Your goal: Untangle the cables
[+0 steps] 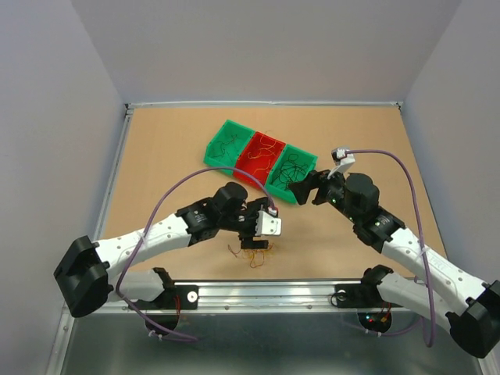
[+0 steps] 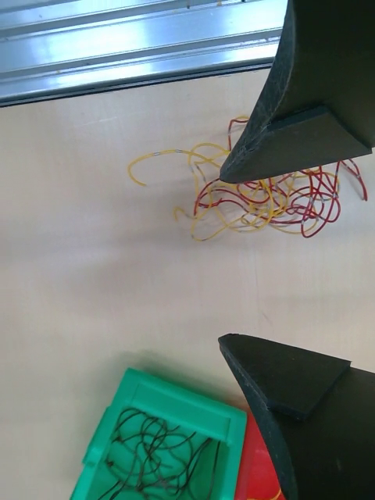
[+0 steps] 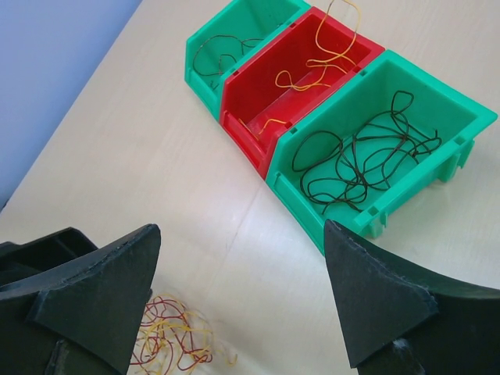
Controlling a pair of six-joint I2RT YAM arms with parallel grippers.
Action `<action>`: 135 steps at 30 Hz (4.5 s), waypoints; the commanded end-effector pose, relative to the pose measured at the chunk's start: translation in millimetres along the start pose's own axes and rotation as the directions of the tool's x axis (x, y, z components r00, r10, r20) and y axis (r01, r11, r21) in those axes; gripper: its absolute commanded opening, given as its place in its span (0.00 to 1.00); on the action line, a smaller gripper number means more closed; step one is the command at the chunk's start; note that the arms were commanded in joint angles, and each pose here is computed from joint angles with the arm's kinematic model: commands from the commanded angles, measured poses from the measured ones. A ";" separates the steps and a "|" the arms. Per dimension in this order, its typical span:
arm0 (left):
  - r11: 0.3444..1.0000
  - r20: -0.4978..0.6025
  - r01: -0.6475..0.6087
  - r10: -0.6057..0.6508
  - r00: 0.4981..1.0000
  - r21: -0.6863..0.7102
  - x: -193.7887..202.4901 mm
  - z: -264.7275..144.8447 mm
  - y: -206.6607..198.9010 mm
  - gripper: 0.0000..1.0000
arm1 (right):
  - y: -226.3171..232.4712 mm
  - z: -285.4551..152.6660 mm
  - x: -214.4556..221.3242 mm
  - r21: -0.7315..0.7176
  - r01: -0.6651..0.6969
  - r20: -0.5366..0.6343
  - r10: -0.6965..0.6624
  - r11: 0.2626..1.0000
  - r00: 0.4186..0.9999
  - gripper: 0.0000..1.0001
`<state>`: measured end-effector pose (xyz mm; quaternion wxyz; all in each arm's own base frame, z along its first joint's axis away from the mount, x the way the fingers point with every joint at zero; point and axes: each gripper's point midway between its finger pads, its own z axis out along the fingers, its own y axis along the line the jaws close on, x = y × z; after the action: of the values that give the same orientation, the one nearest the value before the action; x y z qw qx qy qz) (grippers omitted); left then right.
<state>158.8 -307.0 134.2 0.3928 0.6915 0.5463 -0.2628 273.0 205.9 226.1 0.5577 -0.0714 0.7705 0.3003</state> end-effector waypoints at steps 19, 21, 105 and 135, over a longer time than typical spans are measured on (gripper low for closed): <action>0.994 -0.046 -0.047 0.052 0.998 0.099 -7.1 46.6 -38.2 0.69 | -3.1 -27.5 -29.2 0.024 0.004 0.147 -0.007 1.000 0.989 0.90; 0.995 -0.080 -0.034 0.042 0.996 0.091 0.5 52.5 -35.5 0.66 | -2.1 -30.8 -30.7 0.017 0.008 0.157 -0.011 1.000 0.988 0.90; -0.479 0.634 0.666 0.257 0.730 -0.572 -30.4 -528.7 229.9 0.00 | 124.5 -118.3 36.5 -0.771 0.483 0.372 -0.323 0.414 0.870 0.19; 0.747 0.797 0.444 0.185 0.575 -0.494 -237.2 -356.7 140.3 0.00 | 170.0 39.9 -14.2 -0.645 0.267 0.285 -0.098 0.717 0.953 1.00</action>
<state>233.6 -134.8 524.0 0.7942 0.2240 0.4536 -0.3365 214.5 325.5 221.8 0.5127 -0.3370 0.6017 0.5114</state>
